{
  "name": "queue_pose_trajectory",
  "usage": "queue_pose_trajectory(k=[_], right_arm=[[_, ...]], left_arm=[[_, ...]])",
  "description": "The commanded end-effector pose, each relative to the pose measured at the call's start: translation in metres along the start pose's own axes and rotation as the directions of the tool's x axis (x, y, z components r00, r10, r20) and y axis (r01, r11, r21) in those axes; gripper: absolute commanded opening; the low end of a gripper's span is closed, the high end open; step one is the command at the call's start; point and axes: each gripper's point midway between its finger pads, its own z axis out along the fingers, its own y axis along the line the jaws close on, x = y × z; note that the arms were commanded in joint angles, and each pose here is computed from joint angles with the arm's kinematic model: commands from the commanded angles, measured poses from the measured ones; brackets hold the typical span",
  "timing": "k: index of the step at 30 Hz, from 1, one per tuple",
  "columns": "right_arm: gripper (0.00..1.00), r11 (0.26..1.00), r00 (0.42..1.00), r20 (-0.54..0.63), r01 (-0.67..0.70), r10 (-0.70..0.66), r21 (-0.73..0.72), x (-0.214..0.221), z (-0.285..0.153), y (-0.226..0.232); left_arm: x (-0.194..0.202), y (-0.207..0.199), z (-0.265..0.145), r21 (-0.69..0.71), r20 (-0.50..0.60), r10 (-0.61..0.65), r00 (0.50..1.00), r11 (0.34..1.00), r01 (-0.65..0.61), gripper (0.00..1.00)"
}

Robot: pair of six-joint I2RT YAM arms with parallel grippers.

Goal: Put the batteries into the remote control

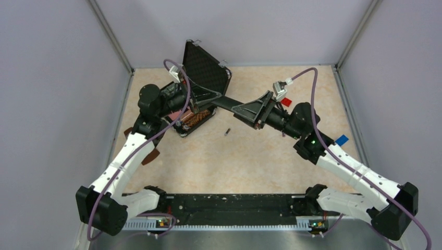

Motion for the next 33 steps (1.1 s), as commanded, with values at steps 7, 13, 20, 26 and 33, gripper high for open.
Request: queue_pose_trajectory(k=[7, 13, 20, 26, 33], right_arm=[[0.78, 0.999, 0.996, -0.077, 0.043, -0.043, -0.004, -0.003, 0.038, -0.002], [0.77, 0.998, 0.996, -0.086, 0.027, -0.031, -0.05, -0.004, 0.052, 0.003], [0.76, 0.998, 0.997, -0.082, -0.003, -0.002, -0.063, -0.003, 0.056, -0.004], [0.69, 0.998, 0.999, -0.04, -0.019, 0.016, -0.062, -0.009, 0.051, -0.011], [0.49, 0.998, 0.998, 0.007, -0.067, 0.067, 0.007, -0.015, 0.036, -0.035]], left_arm=[[0.003, -0.041, -0.013, 0.105, 0.039, 0.103, 0.994, 0.989, -0.107, 0.0], [0.004, -0.039, -0.014, 0.101, 0.036, 0.089, 0.995, 0.991, -0.092, 0.0], [0.007, -0.044, -0.015, 0.124, 0.024, 0.075, 0.997, 0.989, -0.077, 0.0], [0.009, -0.05, -0.018, 0.166, 0.016, 0.052, 0.999, 0.985, -0.054, 0.0], [0.007, -0.058, -0.022, 0.19, 0.029, 0.064, 0.998, 0.979, -0.068, 0.0]])
